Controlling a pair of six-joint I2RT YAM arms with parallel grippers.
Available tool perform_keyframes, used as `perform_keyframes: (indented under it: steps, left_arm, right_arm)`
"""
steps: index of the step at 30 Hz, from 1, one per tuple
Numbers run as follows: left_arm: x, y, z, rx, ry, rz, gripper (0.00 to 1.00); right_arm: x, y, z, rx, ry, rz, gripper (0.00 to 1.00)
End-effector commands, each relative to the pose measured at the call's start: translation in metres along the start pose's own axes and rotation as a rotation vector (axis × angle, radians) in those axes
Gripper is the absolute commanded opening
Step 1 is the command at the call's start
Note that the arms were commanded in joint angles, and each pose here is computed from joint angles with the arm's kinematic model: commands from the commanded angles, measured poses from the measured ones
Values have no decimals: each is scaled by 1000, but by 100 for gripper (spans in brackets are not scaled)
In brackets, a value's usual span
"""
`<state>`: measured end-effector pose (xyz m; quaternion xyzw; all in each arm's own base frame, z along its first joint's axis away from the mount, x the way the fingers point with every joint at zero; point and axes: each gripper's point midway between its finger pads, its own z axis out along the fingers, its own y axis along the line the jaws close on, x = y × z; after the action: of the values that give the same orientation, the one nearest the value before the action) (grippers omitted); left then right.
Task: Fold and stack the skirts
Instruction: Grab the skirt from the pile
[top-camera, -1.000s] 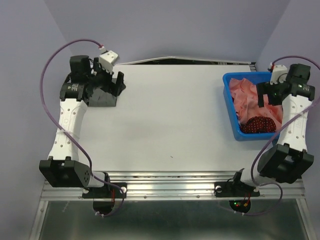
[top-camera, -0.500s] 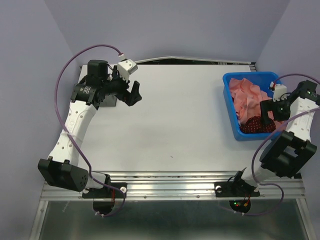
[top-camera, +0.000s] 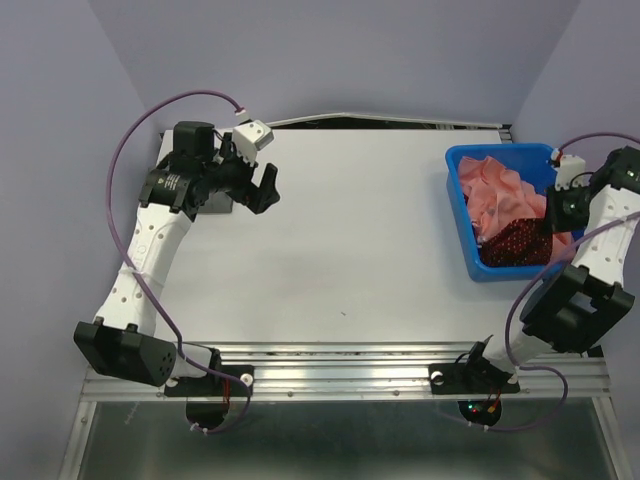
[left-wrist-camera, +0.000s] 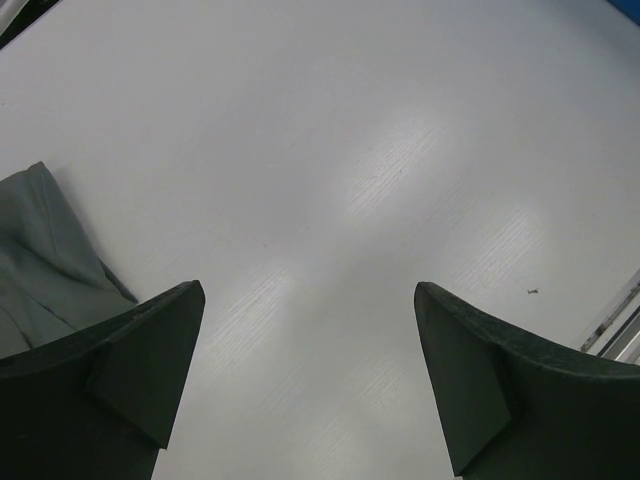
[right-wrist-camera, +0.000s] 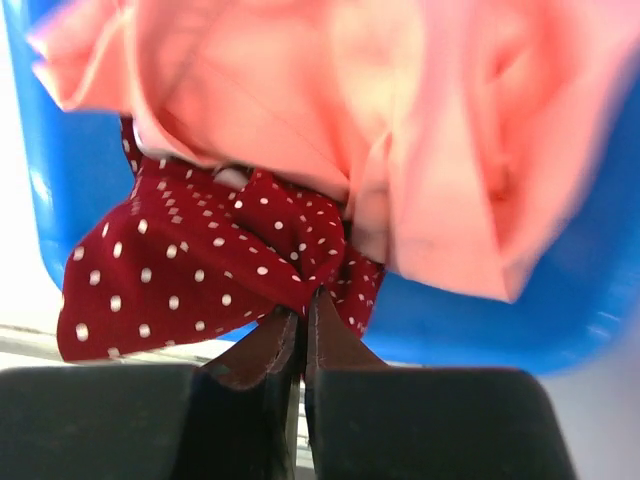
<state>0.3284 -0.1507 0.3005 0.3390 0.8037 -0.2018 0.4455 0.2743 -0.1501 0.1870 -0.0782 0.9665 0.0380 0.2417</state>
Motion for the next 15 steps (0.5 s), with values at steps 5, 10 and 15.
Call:
perform_keyframes:
  steps: [5,10,15]
  left_arm:
    - [-27,3,-20,-60,-92,15,99]
    - [-31,7,-16,-78,-112,-24,99]
    - [-43,19,-16,-130,-153,-45,99]
  right_arm:
    - [-126,-1,-143,190,-463,8,1]
    - [-192,-6,-199,211,-708,18,1]
    - [-249,24,-263,96,-1033,6,1]
